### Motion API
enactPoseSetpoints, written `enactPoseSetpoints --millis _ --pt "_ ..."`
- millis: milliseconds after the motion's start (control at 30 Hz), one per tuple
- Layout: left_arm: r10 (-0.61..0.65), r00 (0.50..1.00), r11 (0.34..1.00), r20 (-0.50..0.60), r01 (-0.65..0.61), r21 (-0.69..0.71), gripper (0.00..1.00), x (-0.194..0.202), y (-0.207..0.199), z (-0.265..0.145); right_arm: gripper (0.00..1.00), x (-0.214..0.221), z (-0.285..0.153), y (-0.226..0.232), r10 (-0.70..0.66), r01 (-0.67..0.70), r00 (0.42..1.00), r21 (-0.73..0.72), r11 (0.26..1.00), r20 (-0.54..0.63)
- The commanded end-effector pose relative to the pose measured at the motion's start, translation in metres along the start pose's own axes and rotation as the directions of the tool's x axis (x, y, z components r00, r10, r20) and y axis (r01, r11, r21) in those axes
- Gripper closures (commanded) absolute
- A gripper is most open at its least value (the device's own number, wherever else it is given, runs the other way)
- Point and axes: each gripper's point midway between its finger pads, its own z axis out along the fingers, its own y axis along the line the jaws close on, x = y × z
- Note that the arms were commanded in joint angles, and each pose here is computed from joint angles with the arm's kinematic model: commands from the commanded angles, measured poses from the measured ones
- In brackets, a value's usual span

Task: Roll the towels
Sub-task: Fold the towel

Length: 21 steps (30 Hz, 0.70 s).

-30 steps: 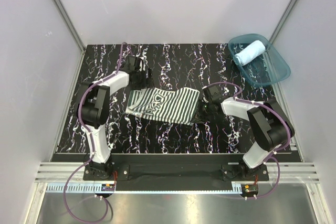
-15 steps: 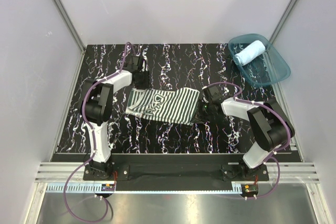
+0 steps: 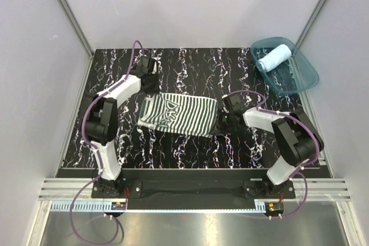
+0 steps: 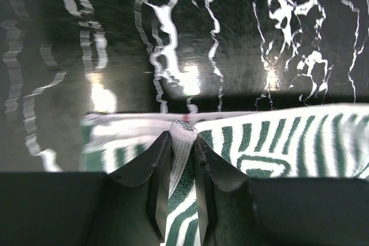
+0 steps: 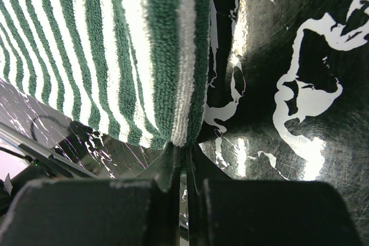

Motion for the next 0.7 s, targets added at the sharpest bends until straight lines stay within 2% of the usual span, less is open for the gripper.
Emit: enactPoseSetpoints --millis 0,233,433,467,500,533,667 --pt "0.029 0.996 0.995 0.082 -0.021 -0.101 0.76 -0.027 0.013 -0.031 1.0 0.023 0.009 -0.044 0.0 0.009 0.998 0.163 0.987 -0.056" --pt "0.024 0.997 0.982 0.072 -0.01 -0.187 0.68 -0.024 0.034 -0.029 1.0 0.024 0.009 -0.044 -0.002 0.012 0.998 0.163 0.987 -0.064" --pt "-0.027 0.999 0.953 0.017 0.031 -0.303 0.63 -0.013 0.072 -0.021 1.0 0.025 0.008 -0.044 0.001 0.011 0.997 0.165 0.986 -0.073" --pt "-0.033 0.999 0.95 0.005 0.033 -0.309 0.59 -0.011 0.075 -0.02 1.0 0.024 0.009 -0.044 -0.003 0.015 0.997 0.164 0.986 -0.073" --pt "-0.039 0.999 0.947 0.003 0.038 -0.319 0.33 -0.01 0.079 -0.019 1.0 0.024 0.009 -0.044 0.0 0.013 0.997 0.164 0.986 -0.074" --pt "-0.047 0.999 0.943 -0.002 0.044 -0.331 0.26 -0.009 0.082 -0.019 1.0 0.025 0.009 -0.044 0.001 0.012 0.997 0.166 0.986 -0.077" --pt "-0.075 0.996 0.942 0.036 0.083 -0.326 0.13 -0.014 0.079 -0.039 1.0 0.024 0.009 -0.043 -0.004 0.018 0.996 0.17 0.985 -0.084"
